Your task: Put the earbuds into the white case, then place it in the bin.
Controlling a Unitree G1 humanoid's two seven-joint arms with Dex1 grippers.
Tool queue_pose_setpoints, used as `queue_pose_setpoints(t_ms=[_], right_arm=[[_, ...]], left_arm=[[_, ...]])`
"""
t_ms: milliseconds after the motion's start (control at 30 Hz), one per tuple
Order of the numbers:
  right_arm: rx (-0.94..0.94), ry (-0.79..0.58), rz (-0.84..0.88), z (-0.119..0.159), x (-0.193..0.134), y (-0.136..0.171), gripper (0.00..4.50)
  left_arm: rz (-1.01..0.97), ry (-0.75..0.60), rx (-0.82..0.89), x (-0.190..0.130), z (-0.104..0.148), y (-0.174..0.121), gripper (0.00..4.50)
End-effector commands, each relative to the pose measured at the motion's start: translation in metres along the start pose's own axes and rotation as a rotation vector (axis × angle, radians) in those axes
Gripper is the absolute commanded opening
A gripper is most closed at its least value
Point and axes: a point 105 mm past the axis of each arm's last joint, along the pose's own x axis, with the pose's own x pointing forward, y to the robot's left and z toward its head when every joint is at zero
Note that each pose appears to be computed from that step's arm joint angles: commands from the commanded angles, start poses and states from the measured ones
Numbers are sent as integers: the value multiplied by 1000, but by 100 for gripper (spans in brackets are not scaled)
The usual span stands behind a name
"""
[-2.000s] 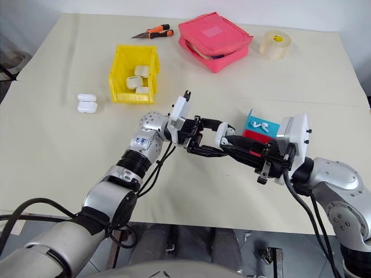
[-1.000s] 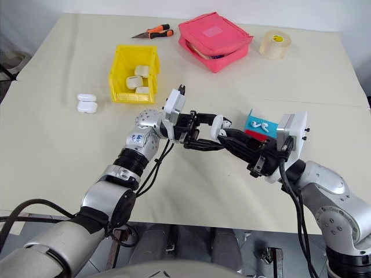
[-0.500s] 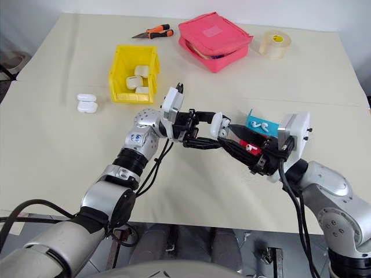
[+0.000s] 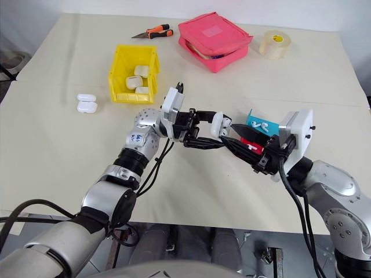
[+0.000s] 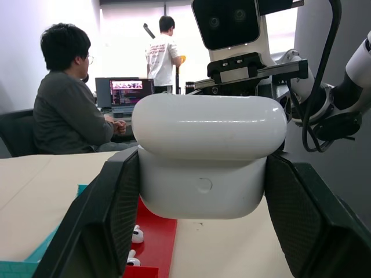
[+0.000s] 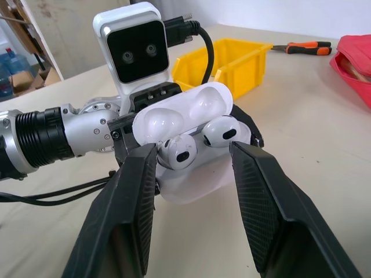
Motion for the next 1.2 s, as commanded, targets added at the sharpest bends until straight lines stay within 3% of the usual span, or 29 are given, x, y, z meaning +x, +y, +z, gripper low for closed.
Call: queue_pose_setpoints(t_ms=[33, 367, 467, 567, 700, 733, 1000, 1200], right_arm=[[-70, -21, -31, 17, -6, 0, 208], [-125, 17, -75, 28, -5, -1, 208], [-147, 10, -92, 34, 0, -2, 208], [-156, -2, -106, 42, 5, -1, 144], [-184, 101, -120, 32, 14, -3, 16], [-185, 144, -117, 27, 17, -3, 7], [-205, 287, -79, 21, 35, -1, 7], [-194, 381, -105, 8, 40, -16, 7]], left_arm=[[-124, 52, 52, 5, 9, -4, 280], [-143, 235, 72, 6, 3, 7, 280], [-149, 368, 72, 4, -6, 10, 280], [-165, 458, 90, 2, -11, 13, 280], [-158, 544, 132, 3, -13, 19, 280], [-151, 550, 138, 4, -12, 21, 280], [-138, 605, 157, 7, -10, 28, 280], [-113, 564, 179, 12, -2, 33, 280]])
